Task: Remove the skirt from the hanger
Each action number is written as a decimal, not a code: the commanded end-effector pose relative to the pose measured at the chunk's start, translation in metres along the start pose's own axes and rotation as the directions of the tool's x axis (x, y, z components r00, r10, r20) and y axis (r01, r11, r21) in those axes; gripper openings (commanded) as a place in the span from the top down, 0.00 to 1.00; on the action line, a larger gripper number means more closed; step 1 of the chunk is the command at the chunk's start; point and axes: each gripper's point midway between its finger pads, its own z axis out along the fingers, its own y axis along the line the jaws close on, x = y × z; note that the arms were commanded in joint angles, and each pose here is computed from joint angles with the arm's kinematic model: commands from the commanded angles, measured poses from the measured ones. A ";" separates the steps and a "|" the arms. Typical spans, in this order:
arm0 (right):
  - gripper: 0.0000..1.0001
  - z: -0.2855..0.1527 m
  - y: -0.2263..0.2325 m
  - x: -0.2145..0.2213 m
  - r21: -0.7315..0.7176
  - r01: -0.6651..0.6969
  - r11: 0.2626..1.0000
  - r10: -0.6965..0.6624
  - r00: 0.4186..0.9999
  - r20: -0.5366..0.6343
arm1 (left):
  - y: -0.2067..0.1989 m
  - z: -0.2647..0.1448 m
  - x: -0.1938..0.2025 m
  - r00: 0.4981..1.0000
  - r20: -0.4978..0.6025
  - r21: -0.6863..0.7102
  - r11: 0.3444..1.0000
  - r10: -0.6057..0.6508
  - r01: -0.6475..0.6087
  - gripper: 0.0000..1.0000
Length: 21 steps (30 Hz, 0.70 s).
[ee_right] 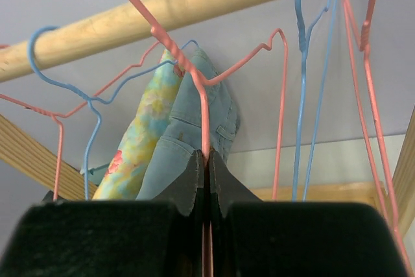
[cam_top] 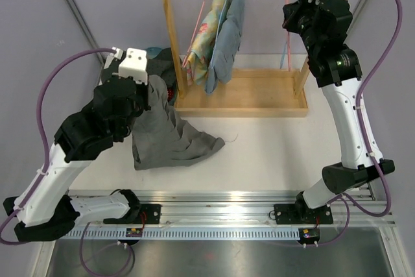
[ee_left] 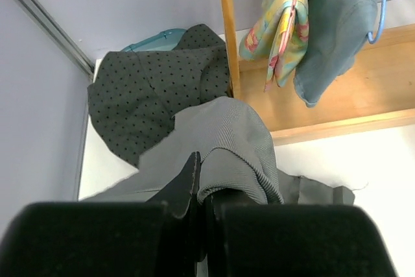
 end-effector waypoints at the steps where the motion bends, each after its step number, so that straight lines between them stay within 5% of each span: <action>1: 1.00 -0.013 0.006 -0.061 -0.034 -0.035 0.999 0.041 0.980 0.195 | 0.000 0.011 -0.041 0.995 0.095 0.012 1.000 -0.020 0.019 1.00; 12: 1.00 0.040 -0.027 -0.011 0.040 -0.086 0.996 0.083 0.994 0.074 | 0.096 0.083 -0.121 0.980 0.159 -0.154 0.978 -0.117 0.141 1.00; 17: 1.00 0.048 -0.035 0.019 0.051 -0.094 0.994 0.094 0.996 0.004 | 0.150 0.090 -0.154 0.914 0.313 -0.174 0.931 -0.258 0.322 1.00; 21: 1.00 0.024 -0.034 0.026 0.030 -0.142 0.989 0.142 0.990 0.000 | 0.155 0.101 -0.185 0.864 0.450 -0.110 0.946 -0.227 0.306 1.00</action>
